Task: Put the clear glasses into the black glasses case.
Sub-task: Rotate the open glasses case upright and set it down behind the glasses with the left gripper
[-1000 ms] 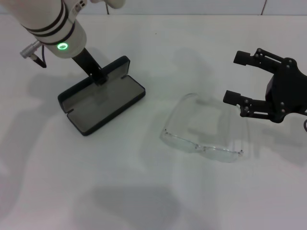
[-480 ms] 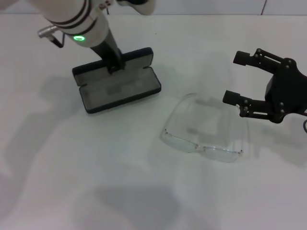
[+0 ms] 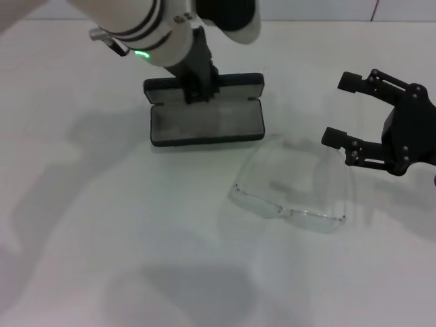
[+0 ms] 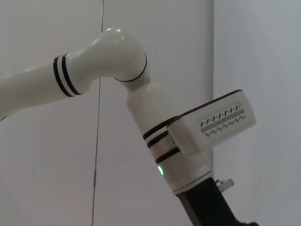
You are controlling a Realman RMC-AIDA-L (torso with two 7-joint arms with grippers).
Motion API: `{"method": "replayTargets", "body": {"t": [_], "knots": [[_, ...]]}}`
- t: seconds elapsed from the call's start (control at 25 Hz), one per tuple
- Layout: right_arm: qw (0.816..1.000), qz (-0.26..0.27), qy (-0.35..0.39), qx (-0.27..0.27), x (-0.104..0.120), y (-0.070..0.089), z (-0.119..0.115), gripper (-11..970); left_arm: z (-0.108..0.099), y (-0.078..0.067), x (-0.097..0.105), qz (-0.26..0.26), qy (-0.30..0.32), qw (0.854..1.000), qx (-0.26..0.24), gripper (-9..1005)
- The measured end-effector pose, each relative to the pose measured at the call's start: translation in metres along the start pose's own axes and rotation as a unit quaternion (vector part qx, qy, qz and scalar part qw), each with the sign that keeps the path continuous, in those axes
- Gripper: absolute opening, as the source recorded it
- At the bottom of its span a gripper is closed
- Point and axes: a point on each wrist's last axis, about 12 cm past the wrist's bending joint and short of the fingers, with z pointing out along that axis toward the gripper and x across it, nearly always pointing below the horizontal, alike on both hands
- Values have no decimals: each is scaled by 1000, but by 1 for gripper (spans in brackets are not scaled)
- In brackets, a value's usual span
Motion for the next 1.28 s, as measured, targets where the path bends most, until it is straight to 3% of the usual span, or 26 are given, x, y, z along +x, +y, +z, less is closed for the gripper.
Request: {"method": "replayTargets", "body": {"t": [0.72, 1.04, 1.28], "knots": [[1000, -2, -7, 5, -1, -2, 0, 843, 12, -5, -6, 43, 8, 999, -16, 216], [1000, -3, -14, 13, -2, -2, -1, 843, 11, -2, -17, 13, -18, 999, -32, 219], [1000, -6, -18, 14, -3, -2, -2, 844, 17, -7, -19, 34, -13, 999, -22, 221]]}}
